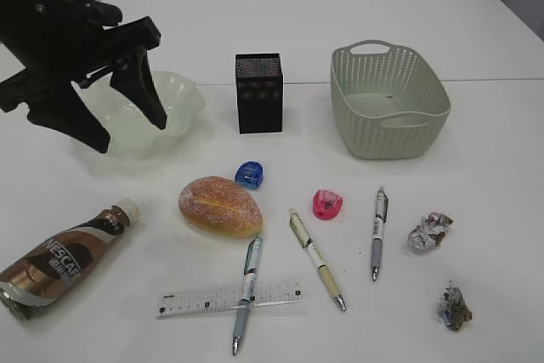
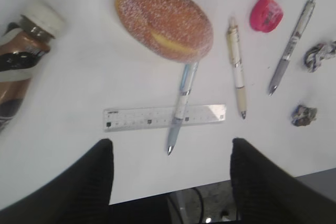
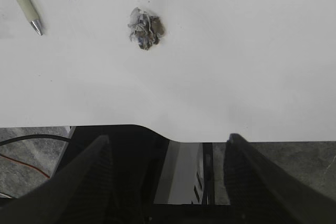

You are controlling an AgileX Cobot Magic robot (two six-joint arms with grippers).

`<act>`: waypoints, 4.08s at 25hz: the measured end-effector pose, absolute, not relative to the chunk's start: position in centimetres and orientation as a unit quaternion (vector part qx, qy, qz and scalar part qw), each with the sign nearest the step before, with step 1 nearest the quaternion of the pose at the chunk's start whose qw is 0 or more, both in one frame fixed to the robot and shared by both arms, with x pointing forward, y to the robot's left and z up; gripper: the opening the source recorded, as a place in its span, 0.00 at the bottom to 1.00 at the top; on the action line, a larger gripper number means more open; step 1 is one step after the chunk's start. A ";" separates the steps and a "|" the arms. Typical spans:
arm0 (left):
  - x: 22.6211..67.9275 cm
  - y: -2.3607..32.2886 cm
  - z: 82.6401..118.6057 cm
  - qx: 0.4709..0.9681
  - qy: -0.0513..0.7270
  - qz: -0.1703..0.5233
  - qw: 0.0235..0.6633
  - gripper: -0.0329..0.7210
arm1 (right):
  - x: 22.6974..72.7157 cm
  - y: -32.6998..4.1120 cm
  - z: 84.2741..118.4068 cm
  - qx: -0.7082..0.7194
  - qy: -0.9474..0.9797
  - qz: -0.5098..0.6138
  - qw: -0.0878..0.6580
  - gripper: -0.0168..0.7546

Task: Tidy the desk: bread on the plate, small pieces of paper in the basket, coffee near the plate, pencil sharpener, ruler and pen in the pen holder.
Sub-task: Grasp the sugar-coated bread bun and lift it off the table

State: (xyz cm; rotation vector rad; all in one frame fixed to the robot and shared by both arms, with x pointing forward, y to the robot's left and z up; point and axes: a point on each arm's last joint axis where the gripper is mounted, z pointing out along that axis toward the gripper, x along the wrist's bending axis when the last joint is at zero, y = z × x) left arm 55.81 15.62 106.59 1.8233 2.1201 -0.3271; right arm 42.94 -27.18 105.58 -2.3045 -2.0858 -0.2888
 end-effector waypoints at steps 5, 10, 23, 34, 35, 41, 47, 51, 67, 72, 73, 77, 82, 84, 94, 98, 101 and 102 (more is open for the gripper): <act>56.3 14.1 106.8 0.615 0.751 -0.117 0.212 0.72 | 43.0 -27.2 105.5 -0.735 -0.672 -0.092 0.010 0.66; 56.4 12.6 107.1 0.609 0.743 -0.119 0.252 0.72 | 43.0 -27.2 105.5 -0.733 -0.674 -0.091 0.010 0.66; 58.7 11.3 102.4 0.507 0.821 -0.156 0.212 0.74 | 43.0 -27.2 105.5 -0.732 -0.675 -0.091 0.010 0.66; 60.1 10.0 96.8 0.454 0.860 -0.172 0.158 0.82 | 43.0 -27.2 105.5 -0.732 -0.675 -0.091 0.010 0.66; 60.2 9.9 96.5 0.449 0.863 -0.171 0.157 0.82 | 43.0 -27.2 105.5 -0.732 -0.675 -0.091 0.010 0.66; 60.8 9.8 94.7 0.439 0.870 -0.167 0.152 0.82 | 43.0 -27.1 105.5 -0.733 -0.673 -0.096 0.016 0.66; 61.0 9.7 93.6 0.435 0.873 -0.164 0.147 0.82 | 43.0 -27.1 105.5 -0.734 -0.673 -0.097 0.017 0.66; 61.2 9.9 93.5 0.441 0.871 -0.152 0.151 0.82 | 43.0 -27.1 105.5 -0.733 -0.673 -0.097 0.017 0.66; 61.1 9.7 93.6 0.433 0.873 -0.165 0.149 0.82 | 43.1 -27.0 105.5 -0.728 -0.678 -0.095 0.018 0.66; 61.1 9.7 93.6 0.432 0.874 -0.165 0.151 0.82 | 43.2 -27.0 105.3 -0.728 -0.679 -0.093 0.019 0.66; 61.1 9.7 93.6 0.432 0.874 -0.165 0.151 0.82 | 43.2 -27.0 105.3 -0.728 -0.679 -0.093 0.019 0.66; 61.1 9.7 93.6 0.432 0.874 -0.164 0.153 0.82 | 43.2 -27.0 105.3 -0.728 -0.679 -0.093 0.019 0.66; 61.2 9.7 93.6 0.433 0.873 -0.163 0.152 0.82 | 43.2 -27.0 105.3 -0.728 -0.679 -0.093 0.019 0.66; 61.2 9.8 93.6 0.436 0.873 -0.160 0.152 0.82 | 43.2 -27.0 105.3 -0.728 -0.679 -0.093 0.019 0.66; 61.2 9.8 93.0 0.438 0.873 -0.156 0.145 0.82 | 43.2 -27.0 105.3 -0.727 -0.680 -0.094 0.019 0.66; 61.2 9.8 92.5 0.438 0.874 -0.156 0.138 0.82 | 43.2 -27.0 105.3 -0.727 -0.680 -0.094 0.019 0.66; 61.2 9.8 92.2 0.438 0.875 -0.157 0.135 0.82 | 43.2 -27.0 105.3 -0.727 -0.680 -0.094 0.019 0.66; 61.2 9.8 92.2 0.438 0.875 -0.157 0.135 0.82 | 43.2 -27.0 105.3 -0.727 -0.680 -0.094 0.019 0.66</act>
